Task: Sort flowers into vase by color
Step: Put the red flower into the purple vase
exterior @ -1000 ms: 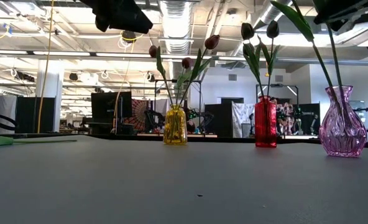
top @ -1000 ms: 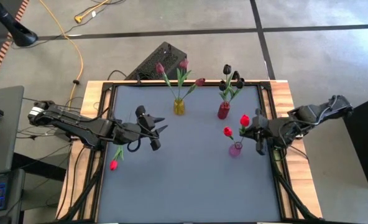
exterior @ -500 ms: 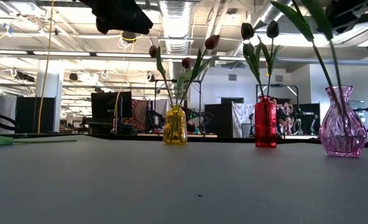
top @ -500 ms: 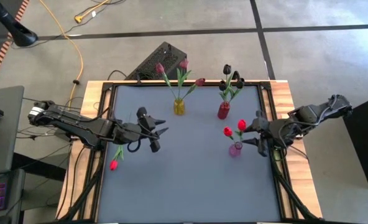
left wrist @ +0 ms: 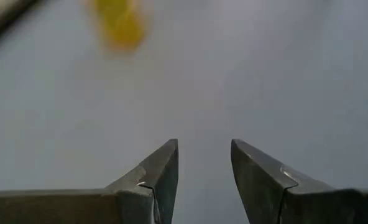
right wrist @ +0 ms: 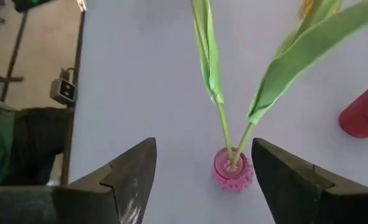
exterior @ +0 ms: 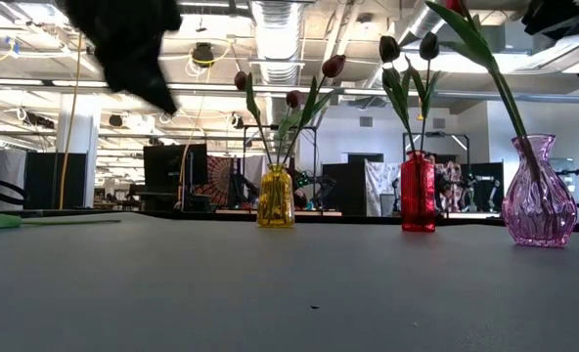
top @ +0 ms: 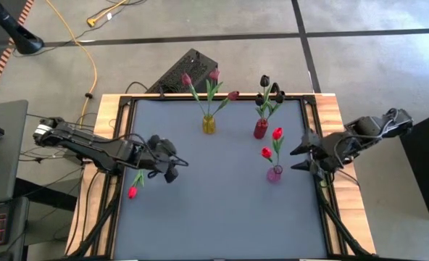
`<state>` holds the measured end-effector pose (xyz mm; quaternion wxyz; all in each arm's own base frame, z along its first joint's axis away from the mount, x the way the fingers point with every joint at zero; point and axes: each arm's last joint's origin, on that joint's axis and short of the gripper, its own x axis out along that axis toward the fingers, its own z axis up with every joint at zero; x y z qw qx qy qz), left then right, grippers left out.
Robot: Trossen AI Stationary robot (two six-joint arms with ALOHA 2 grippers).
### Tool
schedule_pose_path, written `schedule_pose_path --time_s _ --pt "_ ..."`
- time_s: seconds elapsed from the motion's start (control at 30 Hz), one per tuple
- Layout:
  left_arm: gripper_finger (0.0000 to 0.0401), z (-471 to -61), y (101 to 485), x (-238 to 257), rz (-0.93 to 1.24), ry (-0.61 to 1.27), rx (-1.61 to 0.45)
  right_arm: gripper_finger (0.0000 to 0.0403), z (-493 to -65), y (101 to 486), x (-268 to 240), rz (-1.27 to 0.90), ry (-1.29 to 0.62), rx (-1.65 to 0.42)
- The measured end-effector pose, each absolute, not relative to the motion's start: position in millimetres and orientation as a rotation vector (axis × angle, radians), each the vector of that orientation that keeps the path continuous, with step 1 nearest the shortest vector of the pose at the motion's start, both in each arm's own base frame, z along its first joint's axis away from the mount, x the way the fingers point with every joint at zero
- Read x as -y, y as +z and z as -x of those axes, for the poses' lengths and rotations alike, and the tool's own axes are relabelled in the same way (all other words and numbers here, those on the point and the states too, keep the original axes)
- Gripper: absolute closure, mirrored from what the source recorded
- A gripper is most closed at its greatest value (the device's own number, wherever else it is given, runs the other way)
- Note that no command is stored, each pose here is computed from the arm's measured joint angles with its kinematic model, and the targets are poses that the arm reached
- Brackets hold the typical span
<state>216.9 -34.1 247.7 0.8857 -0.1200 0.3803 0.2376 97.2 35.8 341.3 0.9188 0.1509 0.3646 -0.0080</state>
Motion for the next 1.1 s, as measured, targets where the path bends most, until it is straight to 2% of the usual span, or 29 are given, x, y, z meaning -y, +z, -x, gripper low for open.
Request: schedule_pose_path --time_s 0.17,0.27,0.53,1.1 --pt "0.0264 -193 230 24 0.511 0.802 -0.945 0.0112 -97 344 -36 -0.319 -0.016 -0.741" --pt "0.0264 -182 212 16 0.6 0.886 -1.046 0.0112 -97 344 -36 -0.318 -0.015 -0.741" --pt "0.0264 -158 173 -9 0.761 0.988 -1.264 0.0112 -98 343 -36 -0.314 -0.013 -0.749" --pt "0.0264 -141 147 -20 0.811 0.998 -1.356 0.0112 -98 343 -37 -0.288 -0.001 -0.749"
